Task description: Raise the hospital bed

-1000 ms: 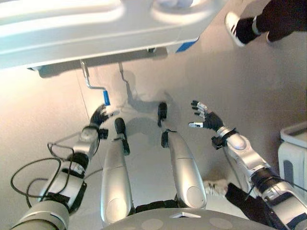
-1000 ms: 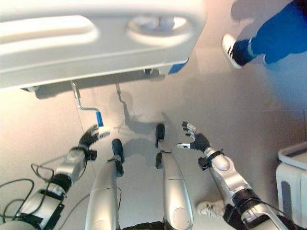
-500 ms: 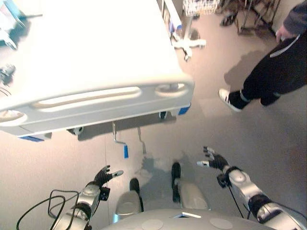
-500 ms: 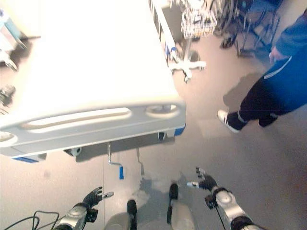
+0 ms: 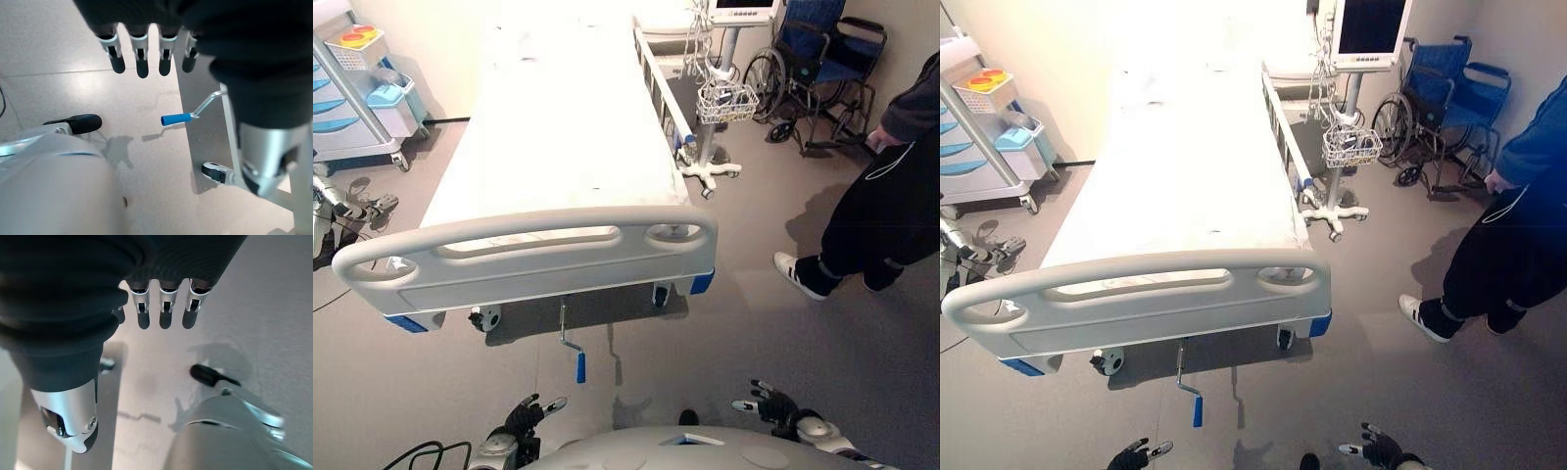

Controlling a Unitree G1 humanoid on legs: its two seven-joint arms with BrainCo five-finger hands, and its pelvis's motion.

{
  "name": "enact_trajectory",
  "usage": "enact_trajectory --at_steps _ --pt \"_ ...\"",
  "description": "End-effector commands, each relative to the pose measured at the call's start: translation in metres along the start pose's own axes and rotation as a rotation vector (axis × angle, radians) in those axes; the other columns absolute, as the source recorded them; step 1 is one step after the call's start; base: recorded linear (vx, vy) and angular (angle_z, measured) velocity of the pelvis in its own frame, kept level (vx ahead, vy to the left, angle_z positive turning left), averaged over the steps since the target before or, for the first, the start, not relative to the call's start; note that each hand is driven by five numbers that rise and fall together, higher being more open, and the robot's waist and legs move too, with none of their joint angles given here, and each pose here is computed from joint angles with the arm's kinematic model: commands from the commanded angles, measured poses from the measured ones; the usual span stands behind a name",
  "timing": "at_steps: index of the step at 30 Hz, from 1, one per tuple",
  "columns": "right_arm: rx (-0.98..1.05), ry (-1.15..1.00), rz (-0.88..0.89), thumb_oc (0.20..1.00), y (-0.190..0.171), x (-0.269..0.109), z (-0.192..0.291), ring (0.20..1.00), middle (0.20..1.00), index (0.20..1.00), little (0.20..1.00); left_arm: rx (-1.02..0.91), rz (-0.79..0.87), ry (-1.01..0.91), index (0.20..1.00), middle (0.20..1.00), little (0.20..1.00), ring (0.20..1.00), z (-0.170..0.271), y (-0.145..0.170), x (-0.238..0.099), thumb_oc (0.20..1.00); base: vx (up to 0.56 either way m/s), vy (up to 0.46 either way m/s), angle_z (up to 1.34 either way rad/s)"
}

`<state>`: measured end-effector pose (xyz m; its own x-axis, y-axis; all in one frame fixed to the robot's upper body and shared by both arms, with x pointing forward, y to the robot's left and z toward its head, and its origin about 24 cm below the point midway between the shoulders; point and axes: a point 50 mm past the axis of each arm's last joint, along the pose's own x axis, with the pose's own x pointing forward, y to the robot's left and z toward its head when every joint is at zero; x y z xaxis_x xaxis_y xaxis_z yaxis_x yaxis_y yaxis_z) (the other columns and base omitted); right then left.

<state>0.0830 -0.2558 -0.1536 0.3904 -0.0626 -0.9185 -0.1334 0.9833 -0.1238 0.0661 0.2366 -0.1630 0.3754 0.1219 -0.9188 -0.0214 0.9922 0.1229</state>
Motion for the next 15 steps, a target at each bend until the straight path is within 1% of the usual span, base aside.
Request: enact_trajectory --at_steps 1,15 --pt "0.035 -0.03 0.006 1.0 0.0032 0.0052 0.0159 1.0 1.0 1.0 1.0 0.016 0.017 -0.041 1.0 1.0 1.0 1.0 0.0183 0.0099 0.0032 1.0 0.06 -0.001 0.02" --pt "0.025 -0.035 0.033 1.0 0.0109 0.0063 0.0166 1.0 1.0 1.0 1.0 0.039 0.018 -0.03 1.0 1.0 1.0 1.0 0.0164 0.0116 0.0028 1.0 0.03 -0.001 0.04"
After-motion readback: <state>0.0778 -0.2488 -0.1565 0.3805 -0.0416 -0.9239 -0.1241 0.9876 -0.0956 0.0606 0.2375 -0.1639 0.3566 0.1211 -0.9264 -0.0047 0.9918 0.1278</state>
